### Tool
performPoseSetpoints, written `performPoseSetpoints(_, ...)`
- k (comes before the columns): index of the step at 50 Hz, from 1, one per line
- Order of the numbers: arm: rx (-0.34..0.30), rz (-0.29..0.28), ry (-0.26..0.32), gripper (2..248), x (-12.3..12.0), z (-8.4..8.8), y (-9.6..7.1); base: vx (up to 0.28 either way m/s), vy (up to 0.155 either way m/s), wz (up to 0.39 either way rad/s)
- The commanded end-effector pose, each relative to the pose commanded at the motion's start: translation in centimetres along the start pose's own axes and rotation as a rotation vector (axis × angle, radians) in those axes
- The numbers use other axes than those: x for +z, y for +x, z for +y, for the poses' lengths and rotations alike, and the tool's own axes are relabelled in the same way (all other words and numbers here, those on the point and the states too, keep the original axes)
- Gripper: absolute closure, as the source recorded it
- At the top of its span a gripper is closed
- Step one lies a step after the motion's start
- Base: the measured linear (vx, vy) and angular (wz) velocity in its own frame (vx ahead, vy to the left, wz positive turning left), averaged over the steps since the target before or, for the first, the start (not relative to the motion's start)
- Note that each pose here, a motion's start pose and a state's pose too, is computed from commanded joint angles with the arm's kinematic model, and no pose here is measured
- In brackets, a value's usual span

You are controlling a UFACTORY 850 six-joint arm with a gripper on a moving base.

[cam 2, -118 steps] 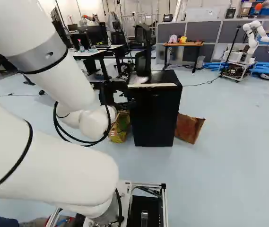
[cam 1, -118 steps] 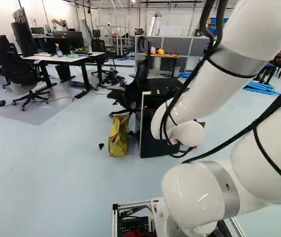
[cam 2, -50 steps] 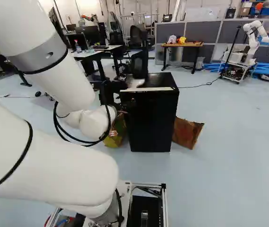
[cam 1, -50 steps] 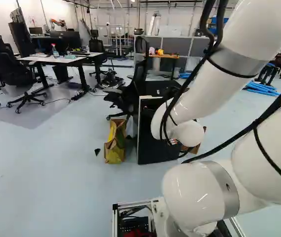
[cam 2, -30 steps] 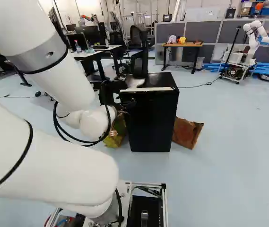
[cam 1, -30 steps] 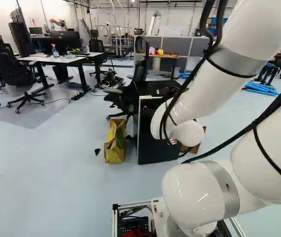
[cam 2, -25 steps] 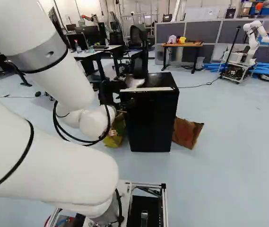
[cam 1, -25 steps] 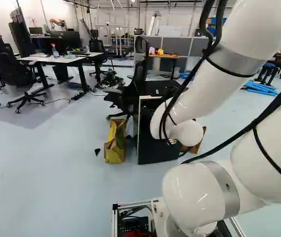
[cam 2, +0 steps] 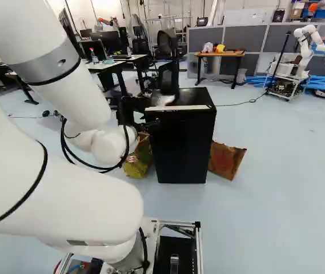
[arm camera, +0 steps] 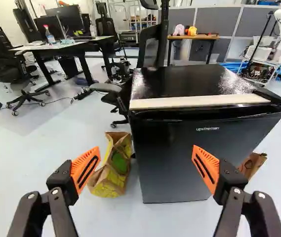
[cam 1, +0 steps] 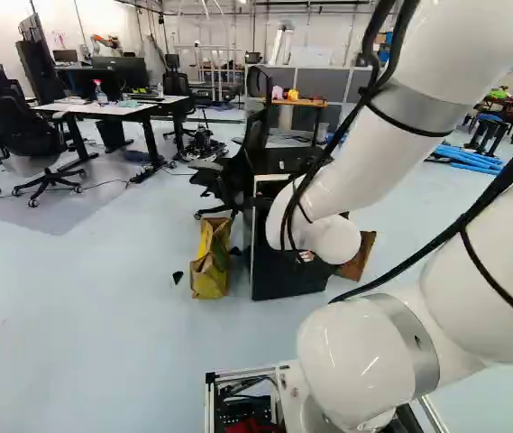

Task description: Grab a drink from the fridge

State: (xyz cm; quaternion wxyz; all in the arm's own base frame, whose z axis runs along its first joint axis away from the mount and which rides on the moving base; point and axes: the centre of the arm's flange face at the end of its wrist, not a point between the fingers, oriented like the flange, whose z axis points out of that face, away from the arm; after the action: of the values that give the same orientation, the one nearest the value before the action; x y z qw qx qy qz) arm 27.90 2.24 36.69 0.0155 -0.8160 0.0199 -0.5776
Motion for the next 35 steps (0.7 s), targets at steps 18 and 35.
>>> performPoseSetpoints(18,0.051,-0.006,-0.020,3,0.0,-1.3,-0.1,0.000,0.000,0.000)
performPoseSetpoints(35,0.103,-0.015,-0.044,3,-0.1,-2.6,-0.3,0.000,0.000,0.000)
